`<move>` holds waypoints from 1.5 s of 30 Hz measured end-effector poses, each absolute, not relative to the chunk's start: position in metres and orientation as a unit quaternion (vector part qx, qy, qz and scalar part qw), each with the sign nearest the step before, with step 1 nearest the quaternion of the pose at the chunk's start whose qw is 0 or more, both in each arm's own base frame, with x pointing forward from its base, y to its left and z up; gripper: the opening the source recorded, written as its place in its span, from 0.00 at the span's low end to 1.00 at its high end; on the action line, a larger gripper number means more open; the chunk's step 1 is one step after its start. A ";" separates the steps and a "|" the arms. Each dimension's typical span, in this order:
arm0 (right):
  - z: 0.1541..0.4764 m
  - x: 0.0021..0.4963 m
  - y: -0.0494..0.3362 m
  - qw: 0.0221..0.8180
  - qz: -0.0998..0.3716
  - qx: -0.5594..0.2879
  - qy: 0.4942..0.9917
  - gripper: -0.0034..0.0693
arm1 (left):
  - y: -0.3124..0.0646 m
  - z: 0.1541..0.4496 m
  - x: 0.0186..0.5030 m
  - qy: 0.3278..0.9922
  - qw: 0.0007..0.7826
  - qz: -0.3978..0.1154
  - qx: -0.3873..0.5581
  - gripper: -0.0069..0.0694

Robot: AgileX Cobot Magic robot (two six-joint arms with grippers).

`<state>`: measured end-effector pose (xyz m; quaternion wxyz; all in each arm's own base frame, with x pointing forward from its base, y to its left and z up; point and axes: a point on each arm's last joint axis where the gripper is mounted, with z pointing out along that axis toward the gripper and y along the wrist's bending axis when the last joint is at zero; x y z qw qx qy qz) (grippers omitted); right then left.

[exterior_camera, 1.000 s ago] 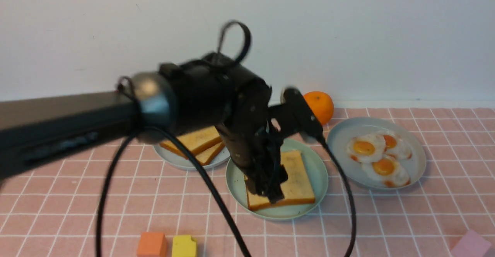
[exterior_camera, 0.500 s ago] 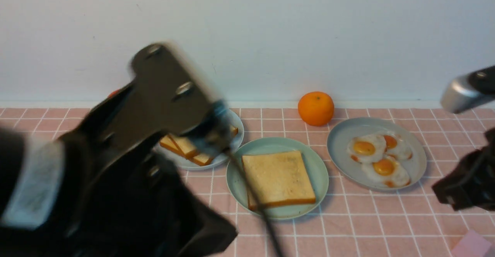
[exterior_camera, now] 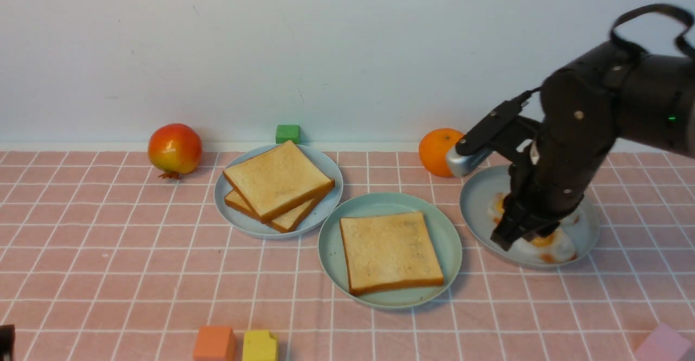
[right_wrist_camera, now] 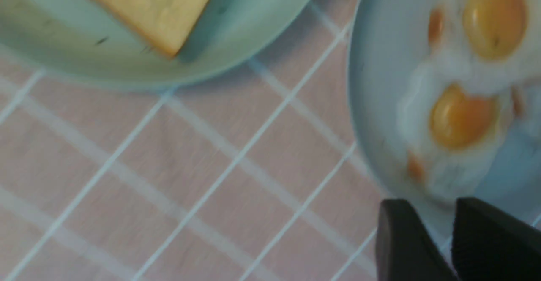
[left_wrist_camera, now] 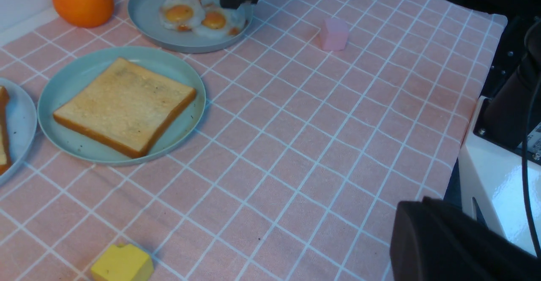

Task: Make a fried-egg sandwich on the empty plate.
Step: Use the right arm to grab a fried egg

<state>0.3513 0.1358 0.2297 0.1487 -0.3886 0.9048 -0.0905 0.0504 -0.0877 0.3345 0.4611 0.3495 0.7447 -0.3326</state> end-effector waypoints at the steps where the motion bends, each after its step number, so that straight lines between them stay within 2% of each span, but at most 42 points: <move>1: 0.226 0.359 0.138 0.157 -0.103 -0.396 0.899 0.46 | -0.088 0.335 0.050 0.745 0.461 -0.333 0.349 0.11; 2: 0.225 0.360 0.138 0.157 -0.105 -0.397 0.898 0.47 | -0.088 0.335 0.050 0.745 0.460 -0.334 0.349 0.11; 3: 0.218 0.370 0.140 0.165 -0.122 -0.406 0.891 0.54 | -0.088 0.335 0.050 0.745 0.460 -0.334 0.349 0.11; 5: 0.209 0.379 0.140 0.168 -0.143 -0.420 0.880 0.62 | -0.088 0.334 0.050 0.746 0.459 -0.335 0.349 0.11; 8: 0.198 0.387 0.141 0.170 -0.160 -0.434 0.870 0.67 | -0.088 0.334 0.050 0.748 0.454 -0.334 0.350 0.11; 19: 0.151 0.404 0.144 0.158 -0.184 -0.477 0.845 0.69 | -0.088 0.333 0.048 0.753 0.441 -0.345 0.345 0.11; 24: 0.150 0.409 0.140 0.163 -0.196 -0.477 0.841 0.68 | -0.088 0.332 0.048 0.756 0.437 -0.344 0.347 0.11; 32: 0.145 0.411 0.140 0.164 -0.204 -0.481 0.837 0.57 | -0.088 0.330 0.047 0.760 0.429 -0.341 0.350 0.11; 33: 0.143 0.412 0.139 0.162 -0.206 -0.483 0.835 0.51 | -0.088 0.330 0.047 0.761 0.428 -0.341 0.350 0.11; 34: 0.143 0.412 0.139 0.162 -0.206 -0.483 0.835 0.50 | -0.088 0.330 0.047 0.761 0.427 -0.341 0.350 0.11; 38: 0.140 0.413 0.139 0.160 -0.209 -0.483 0.835 0.30 | -0.088 0.329 0.045 0.764 0.419 -0.347 0.348 0.11; 40: 0.141 0.413 0.139 0.160 -0.211 -0.483 0.835 0.24 | -0.088 0.329 0.045 0.765 0.415 -0.349 0.347 0.11; 45: 0.145 0.412 0.140 0.160 -0.213 -0.482 0.835 0.23 | -0.088 0.328 0.044 0.768 0.409 -0.349 0.348 0.11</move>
